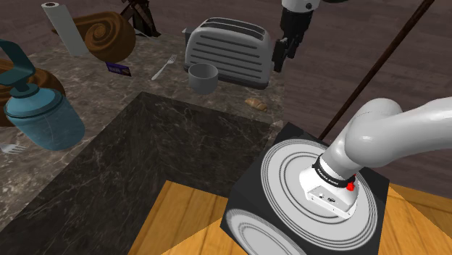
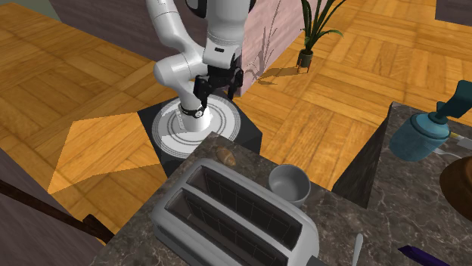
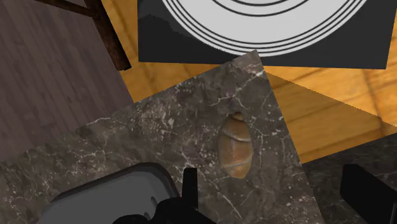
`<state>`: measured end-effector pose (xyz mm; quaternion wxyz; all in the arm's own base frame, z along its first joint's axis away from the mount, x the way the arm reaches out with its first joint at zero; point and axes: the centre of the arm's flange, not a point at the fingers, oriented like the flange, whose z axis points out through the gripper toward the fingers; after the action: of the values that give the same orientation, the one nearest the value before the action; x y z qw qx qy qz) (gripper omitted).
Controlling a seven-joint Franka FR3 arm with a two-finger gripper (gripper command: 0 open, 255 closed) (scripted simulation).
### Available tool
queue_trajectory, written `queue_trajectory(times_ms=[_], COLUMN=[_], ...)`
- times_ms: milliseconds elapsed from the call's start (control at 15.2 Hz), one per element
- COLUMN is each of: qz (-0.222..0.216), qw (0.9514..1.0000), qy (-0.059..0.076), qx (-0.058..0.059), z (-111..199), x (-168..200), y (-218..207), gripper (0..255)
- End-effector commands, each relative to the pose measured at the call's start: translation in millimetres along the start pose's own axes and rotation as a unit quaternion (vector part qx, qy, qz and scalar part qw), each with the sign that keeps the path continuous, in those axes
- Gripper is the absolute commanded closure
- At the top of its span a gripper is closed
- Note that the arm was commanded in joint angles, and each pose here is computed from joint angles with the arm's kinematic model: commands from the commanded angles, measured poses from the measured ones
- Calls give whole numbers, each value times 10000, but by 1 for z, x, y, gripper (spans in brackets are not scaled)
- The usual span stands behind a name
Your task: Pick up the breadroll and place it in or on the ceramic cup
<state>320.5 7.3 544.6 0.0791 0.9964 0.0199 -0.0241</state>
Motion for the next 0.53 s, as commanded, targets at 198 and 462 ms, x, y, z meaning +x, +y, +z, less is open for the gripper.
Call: queue_trajectory(times_ms=[198, 462], qz=[9, 20], qw=[9998, 9989], qy=[56, 131], qx=[195, 454], z=[37, 88], x=[11, 27], y=[7, 14], gripper=[0, 0])
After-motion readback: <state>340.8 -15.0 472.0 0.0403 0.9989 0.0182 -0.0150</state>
